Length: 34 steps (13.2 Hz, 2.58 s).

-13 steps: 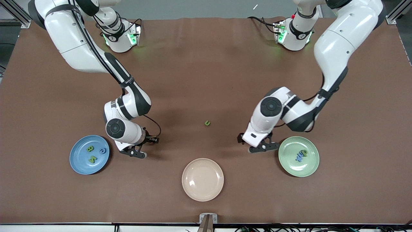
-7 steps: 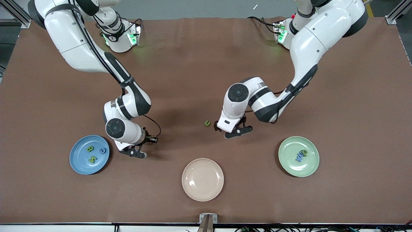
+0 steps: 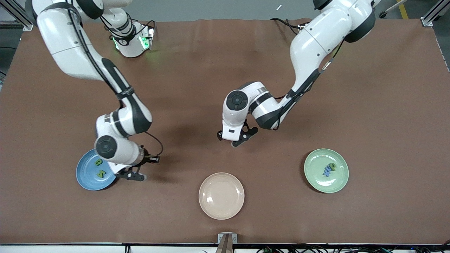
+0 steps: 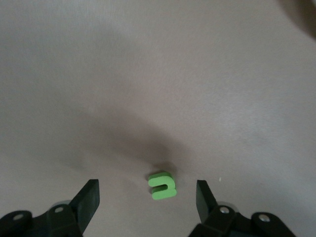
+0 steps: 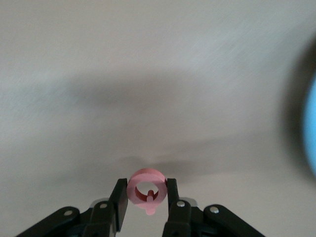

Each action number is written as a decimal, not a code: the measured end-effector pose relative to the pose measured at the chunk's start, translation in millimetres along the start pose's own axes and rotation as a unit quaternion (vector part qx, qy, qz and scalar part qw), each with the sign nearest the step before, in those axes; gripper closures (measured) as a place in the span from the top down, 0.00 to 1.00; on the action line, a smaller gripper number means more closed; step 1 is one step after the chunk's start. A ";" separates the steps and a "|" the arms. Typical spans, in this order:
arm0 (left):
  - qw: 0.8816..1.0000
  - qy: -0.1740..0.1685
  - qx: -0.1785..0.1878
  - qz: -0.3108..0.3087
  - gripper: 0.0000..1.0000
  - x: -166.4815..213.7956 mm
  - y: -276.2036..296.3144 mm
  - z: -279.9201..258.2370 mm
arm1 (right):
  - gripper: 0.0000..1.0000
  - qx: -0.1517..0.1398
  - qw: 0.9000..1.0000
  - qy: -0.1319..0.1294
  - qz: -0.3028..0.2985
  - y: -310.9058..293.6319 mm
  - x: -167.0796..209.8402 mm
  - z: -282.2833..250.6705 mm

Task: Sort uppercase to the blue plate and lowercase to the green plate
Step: 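Carry the Q to the blue plate while the left gripper grasps green u, then release the Q on the blue plate and withdraw the right gripper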

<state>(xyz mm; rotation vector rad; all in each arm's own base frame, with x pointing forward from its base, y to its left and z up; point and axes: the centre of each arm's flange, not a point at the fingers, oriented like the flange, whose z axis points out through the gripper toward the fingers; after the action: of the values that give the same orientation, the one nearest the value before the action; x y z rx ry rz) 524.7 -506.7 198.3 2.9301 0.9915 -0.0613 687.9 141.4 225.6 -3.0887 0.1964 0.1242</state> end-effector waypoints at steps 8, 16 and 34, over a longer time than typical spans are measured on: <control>1.000 0.001 0.006 -0.016 0.71 1.7 3.5 13.8 | 0.37 -0.044 0.989 0.025 -0.138 139.9 43.9 -30.0; 1.000 -0.003 0.009 -0.010 0.65 -9.7 6.1 25.4 | 0.41 -0.089 0.976 0.031 -0.195 214.2 53.3 -23.3; 1.000 0.012 0.018 -0.008 0.27 6.5 7.4 16.0 | 1.00 -0.011 0.991 0.047 -0.128 174.2 -5.2 -261.5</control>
<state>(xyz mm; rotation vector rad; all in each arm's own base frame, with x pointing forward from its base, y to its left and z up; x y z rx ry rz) 534.0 -509.6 182.2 2.9614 1.0287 -0.0451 680.6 -43.4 479.6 -3.1090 -0.2010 -0.0292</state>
